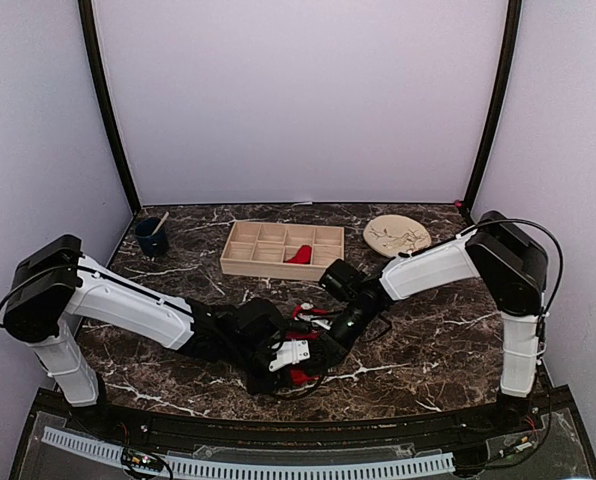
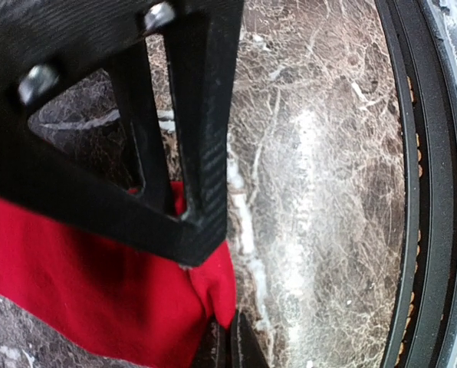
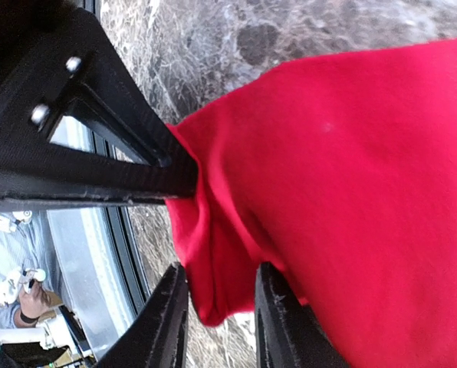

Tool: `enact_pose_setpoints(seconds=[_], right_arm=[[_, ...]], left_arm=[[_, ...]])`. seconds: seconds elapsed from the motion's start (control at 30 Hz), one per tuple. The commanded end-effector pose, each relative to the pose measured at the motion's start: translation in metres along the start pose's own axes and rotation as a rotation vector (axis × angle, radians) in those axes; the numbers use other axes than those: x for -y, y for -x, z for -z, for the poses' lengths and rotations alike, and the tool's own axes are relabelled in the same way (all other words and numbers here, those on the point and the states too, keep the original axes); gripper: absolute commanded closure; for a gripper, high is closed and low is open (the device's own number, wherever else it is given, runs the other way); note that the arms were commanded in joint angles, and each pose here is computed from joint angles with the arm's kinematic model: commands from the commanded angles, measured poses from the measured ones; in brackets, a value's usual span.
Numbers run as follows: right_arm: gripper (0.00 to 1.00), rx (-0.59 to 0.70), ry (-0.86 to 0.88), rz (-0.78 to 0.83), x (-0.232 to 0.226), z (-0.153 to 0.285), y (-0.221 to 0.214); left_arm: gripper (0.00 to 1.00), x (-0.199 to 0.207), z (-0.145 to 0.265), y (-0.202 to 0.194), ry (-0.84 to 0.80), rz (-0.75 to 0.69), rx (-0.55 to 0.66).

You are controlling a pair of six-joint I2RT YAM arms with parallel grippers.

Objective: Roll the socks
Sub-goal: Roll the sock at the center of the board.

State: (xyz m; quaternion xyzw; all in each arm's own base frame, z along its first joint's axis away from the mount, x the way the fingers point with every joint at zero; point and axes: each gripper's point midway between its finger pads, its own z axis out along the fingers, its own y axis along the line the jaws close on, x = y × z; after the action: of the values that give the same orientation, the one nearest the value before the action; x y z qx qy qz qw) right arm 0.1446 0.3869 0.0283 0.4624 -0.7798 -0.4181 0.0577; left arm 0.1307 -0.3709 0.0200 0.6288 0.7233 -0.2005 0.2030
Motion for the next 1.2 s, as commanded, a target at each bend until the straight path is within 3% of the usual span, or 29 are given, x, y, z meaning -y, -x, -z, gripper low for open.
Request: enact_pose_setpoints(seconds=[0.0,0.4,0.7,0.97,1.17], right_arm=[[0.70,0.068,-0.029,-0.035,0.011,0.013,0.001],[0.70,0.178,-0.053,-0.066,0.001,0.033,-0.003],[0.69,0.322,-0.268,-0.103,0.018,0.060,-0.007],[0.69,0.408,-0.463,-0.003,0.010,0.083,-0.007],[0.68,0.363,-0.553,0.118,-0.007,0.067,-0.012]], left_arm=[[1.00,0.011,-0.001,-0.027,-0.099,0.083,-0.114],[1.00,0.006,0.016,-0.015,-0.254,0.183,-0.078],[1.00,0.007,0.019,-0.005,-0.405,0.252,-0.079],[1.00,0.007,0.019,-0.004,-0.550,0.348,-0.105],[1.00,0.003,0.017,-0.002,-0.629,0.420,-0.121]])
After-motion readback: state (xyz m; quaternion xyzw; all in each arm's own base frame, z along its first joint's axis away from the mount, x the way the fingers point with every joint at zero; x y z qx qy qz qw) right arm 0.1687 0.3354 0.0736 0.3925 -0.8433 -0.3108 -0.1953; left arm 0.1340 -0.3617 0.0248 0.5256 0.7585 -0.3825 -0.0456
